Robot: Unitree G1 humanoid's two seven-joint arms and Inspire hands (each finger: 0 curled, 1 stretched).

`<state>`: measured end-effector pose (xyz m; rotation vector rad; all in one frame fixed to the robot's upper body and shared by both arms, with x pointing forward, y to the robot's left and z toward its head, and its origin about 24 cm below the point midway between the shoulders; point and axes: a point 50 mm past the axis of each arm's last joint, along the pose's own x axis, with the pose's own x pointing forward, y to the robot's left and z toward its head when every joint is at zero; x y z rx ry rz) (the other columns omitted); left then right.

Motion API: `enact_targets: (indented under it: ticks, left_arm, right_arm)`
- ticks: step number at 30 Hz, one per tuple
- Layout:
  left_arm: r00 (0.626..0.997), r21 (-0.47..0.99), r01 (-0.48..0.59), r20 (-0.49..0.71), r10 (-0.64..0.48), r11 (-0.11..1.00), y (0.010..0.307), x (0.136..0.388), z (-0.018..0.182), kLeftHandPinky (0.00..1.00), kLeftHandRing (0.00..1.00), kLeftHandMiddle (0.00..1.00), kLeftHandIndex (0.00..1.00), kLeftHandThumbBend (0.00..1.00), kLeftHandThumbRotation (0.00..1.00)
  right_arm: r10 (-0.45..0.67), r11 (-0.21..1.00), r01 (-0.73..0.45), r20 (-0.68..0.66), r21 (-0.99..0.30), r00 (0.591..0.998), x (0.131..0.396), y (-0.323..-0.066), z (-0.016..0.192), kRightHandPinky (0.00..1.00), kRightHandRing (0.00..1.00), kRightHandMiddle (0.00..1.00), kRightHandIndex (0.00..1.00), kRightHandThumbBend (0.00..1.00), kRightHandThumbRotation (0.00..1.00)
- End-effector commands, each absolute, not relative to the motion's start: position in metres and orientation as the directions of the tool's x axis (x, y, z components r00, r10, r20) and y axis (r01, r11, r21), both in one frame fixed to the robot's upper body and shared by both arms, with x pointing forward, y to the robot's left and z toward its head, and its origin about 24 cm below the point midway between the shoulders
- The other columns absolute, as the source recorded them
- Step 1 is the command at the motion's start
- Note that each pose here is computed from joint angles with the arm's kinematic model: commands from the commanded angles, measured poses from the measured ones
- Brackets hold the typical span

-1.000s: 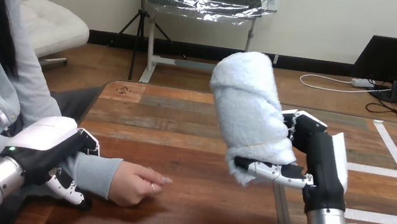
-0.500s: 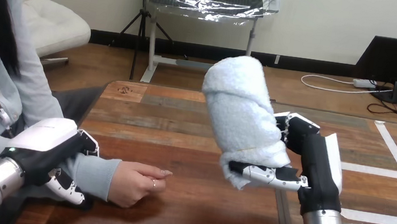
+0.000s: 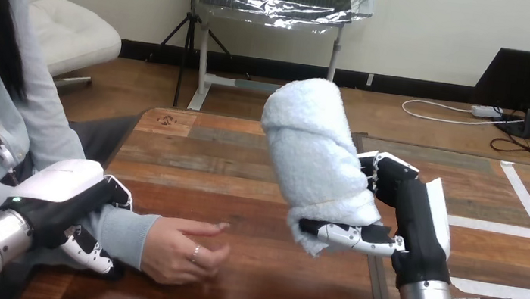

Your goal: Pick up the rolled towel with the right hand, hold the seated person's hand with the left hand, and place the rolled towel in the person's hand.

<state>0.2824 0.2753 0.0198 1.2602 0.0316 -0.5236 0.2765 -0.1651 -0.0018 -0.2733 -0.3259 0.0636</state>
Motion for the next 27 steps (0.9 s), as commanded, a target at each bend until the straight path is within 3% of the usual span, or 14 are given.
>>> enact_targets:
  ticks: [1,27]
  left_arm:
    - [0.881,0.93,0.302,-0.188,-0.435,0.21,0.258,0.305,0.05,0.24,0.3,0.37,0.38,0.79,0.0]
    - [0.842,0.95,0.219,-0.07,-0.536,0.221,0.227,0.324,0.089,0.26,0.31,0.38,0.38,0.8,0.0]
  right_arm:
    - [0.107,0.964,-0.001,0.384,-0.267,0.917,0.29,-0.158,0.016,0.3,0.37,0.46,0.47,0.77,0.0]
    - [0.163,0.933,-0.031,0.344,-0.359,0.925,0.29,-0.147,0.01,0.31,0.36,0.46,0.47,0.78,0.0]
